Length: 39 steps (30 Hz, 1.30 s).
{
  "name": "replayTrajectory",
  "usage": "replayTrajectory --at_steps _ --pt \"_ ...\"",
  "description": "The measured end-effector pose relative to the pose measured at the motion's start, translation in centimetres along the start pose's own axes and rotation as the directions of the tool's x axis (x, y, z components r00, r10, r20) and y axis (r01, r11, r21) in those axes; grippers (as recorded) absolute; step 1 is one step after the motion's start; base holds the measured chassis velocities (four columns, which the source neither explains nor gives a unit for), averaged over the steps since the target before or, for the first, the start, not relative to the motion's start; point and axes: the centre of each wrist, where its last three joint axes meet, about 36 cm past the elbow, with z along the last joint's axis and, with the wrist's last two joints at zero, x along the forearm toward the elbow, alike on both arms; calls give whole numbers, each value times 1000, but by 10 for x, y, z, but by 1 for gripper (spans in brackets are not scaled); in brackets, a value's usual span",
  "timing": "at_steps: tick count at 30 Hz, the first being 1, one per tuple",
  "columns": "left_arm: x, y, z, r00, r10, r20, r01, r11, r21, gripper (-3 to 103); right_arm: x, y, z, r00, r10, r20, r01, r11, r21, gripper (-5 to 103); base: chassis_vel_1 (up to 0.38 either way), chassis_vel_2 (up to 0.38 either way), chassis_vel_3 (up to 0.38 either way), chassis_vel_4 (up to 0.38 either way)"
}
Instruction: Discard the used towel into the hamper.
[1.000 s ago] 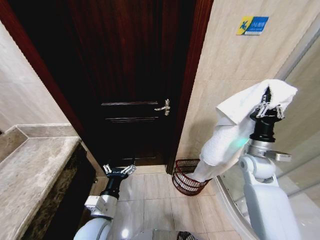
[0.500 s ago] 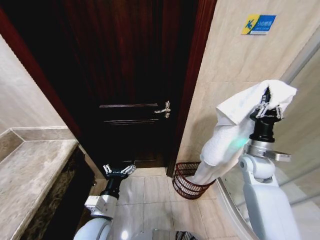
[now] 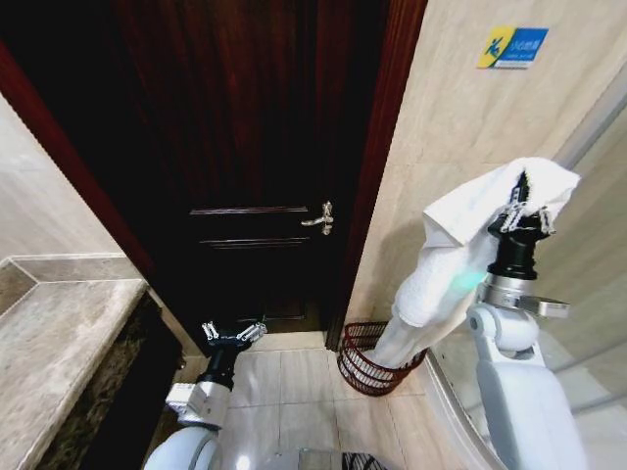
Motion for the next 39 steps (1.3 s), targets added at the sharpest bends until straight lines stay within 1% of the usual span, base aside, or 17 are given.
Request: replayTrajectory --at_steps 19,22,25,31,39 --pt "0 0 0 1000 0 0 0 1000 0 100 8 0 -7 1000 2 9 -2 1000 0 6 -6 4 5 -9" --pt "0 0 0 1000 0 0 0 1000 0 100 11 0 -8 999 -25 34 26 999 -20 6 0 0 0 0" --pt "0 0 0 1000 0 0 0 1000 0 100 15 -1 -8 999 -32 34 32 999 -20 6 0 0 0 0" --pt "0 0 0 1000 0 0 0 1000 0 100 36 0 -7 1000 -27 4 27 999 -22 6 0 0 0 0" --pt "0 0 0 1000 0 0 0 1000 0 100 64 -1 4 999 -8 -45 7 1000 -17 6 0 0 0 0"
